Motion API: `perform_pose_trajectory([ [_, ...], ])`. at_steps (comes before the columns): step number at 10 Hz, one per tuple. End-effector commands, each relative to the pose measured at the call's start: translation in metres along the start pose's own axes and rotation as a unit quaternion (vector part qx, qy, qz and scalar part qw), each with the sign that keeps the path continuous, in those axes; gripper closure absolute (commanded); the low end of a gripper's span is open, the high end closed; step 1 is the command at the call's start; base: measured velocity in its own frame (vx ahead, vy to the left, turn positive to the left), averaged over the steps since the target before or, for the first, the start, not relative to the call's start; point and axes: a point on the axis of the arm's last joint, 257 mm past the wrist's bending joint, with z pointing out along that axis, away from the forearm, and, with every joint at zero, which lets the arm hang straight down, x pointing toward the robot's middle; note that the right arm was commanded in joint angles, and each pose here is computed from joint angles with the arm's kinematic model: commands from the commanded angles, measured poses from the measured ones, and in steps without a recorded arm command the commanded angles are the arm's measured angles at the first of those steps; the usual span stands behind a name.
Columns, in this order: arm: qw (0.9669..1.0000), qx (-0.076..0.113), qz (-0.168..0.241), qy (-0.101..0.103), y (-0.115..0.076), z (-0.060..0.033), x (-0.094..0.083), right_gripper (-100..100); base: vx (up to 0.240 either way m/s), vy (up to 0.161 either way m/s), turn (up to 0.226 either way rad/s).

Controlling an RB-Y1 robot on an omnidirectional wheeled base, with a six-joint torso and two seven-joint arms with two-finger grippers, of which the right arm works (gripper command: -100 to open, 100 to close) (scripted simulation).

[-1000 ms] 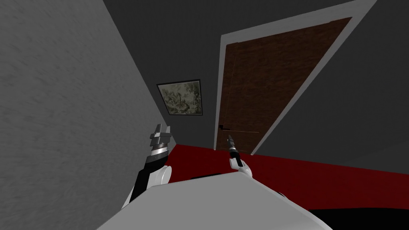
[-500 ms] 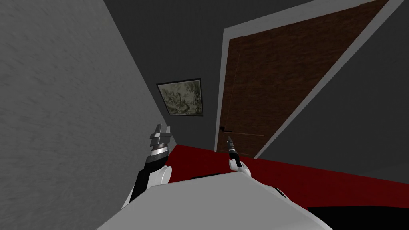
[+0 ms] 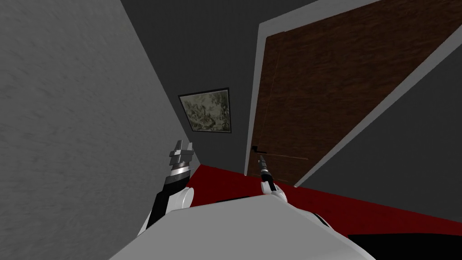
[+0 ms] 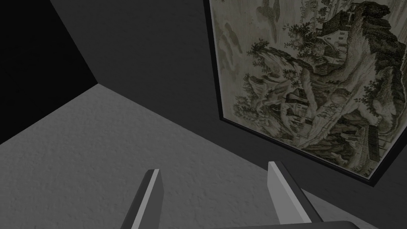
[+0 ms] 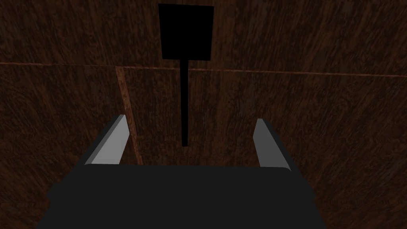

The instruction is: Pull the door open

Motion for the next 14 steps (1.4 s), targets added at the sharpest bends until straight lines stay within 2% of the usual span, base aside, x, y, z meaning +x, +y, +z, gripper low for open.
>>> perform_pose_trajectory([
  [1,0.9999,0.000,0.000,-0.011,-0.001,-0.0037,-0.023,-100,0.185,0.003,0.119],
  [5,0.9994,0.001,0.000,-0.034,-0.002,-0.0150,-0.072,-100,0.216,-0.012,0.122],
  [6,0.9993,0.001,0.000,-0.038,-0.002,-0.0169,-0.080,-100,0.208,-0.023,0.091],
  [7,0.9994,0.001,-0.001,-0.035,-0.003,-0.0172,-0.072,-100,0.082,-0.015,0.017],
  [8,0.9994,0.001,-0.001,-0.035,-0.003,-0.0172,-0.072,100,-0.008,0.003,-0.013],
  [13,0.9994,0.001,-0.001,-0.035,-0.003,-0.0172,-0.072,100,-0.017,0.003,0.001],
  [14,0.9997,0.002,0.000,-0.025,-0.004,-0.0181,-0.069,100,-0.132,-0.014,0.100],
])
